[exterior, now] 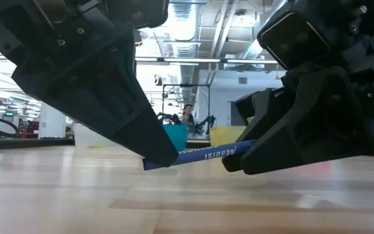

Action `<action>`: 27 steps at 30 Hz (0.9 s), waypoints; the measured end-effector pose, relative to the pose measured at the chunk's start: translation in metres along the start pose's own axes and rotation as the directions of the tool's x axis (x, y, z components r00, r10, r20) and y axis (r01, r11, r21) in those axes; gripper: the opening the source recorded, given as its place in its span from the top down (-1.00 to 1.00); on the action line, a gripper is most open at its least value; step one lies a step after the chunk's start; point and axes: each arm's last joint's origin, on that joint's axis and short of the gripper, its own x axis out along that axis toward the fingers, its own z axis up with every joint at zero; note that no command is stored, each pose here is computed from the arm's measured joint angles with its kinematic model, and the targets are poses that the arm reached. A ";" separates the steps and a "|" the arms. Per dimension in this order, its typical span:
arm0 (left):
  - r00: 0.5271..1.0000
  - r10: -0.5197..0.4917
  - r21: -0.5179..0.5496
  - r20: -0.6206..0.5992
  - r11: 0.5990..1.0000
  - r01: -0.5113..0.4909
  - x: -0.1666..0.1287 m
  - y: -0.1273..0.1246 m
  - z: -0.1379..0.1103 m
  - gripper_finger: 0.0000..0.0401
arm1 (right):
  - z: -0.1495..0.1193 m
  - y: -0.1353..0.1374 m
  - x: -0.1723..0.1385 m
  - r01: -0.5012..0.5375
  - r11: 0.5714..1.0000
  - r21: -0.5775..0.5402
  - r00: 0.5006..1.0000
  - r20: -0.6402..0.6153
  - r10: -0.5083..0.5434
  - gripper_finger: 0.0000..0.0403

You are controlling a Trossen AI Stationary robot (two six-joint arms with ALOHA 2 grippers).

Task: Sort crayons/erasers/pens/pencils in bins
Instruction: Put the blue crayon into the yellow bin

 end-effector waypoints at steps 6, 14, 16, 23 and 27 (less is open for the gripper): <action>1.000 -0.001 -0.001 0.001 1.000 0.001 0.000 0.000 0.000 0.99 | 0.000 0.000 0.000 0.000 1.000 0.014 1.000 0.002 0.000 0.54; 1.000 0.001 -0.012 -0.001 1.000 -0.001 0.002 0.003 0.003 0.99 | 0.003 -0.002 0.000 0.002 0.997 0.075 1.000 0.022 -0.004 0.42; 1.000 -0.006 -0.013 -0.002 1.000 0.006 0.003 0.003 0.004 0.99 | 0.003 -0.002 0.000 0.000 0.997 0.078 1.000 0.022 -0.001 0.40; 1.000 -0.015 -0.010 0.008 1.000 0.015 0.003 0.002 0.005 0.99 | 0.002 -0.002 0.000 -0.016 0.997 0.078 1.000 0.014 0.015 0.50; 1.000 -0.016 -0.009 0.008 1.000 0.016 0.003 0.003 0.006 0.99 | 0.002 -0.002 0.000 -0.016 0.997 0.077 1.000 0.014 0.015 0.66</action>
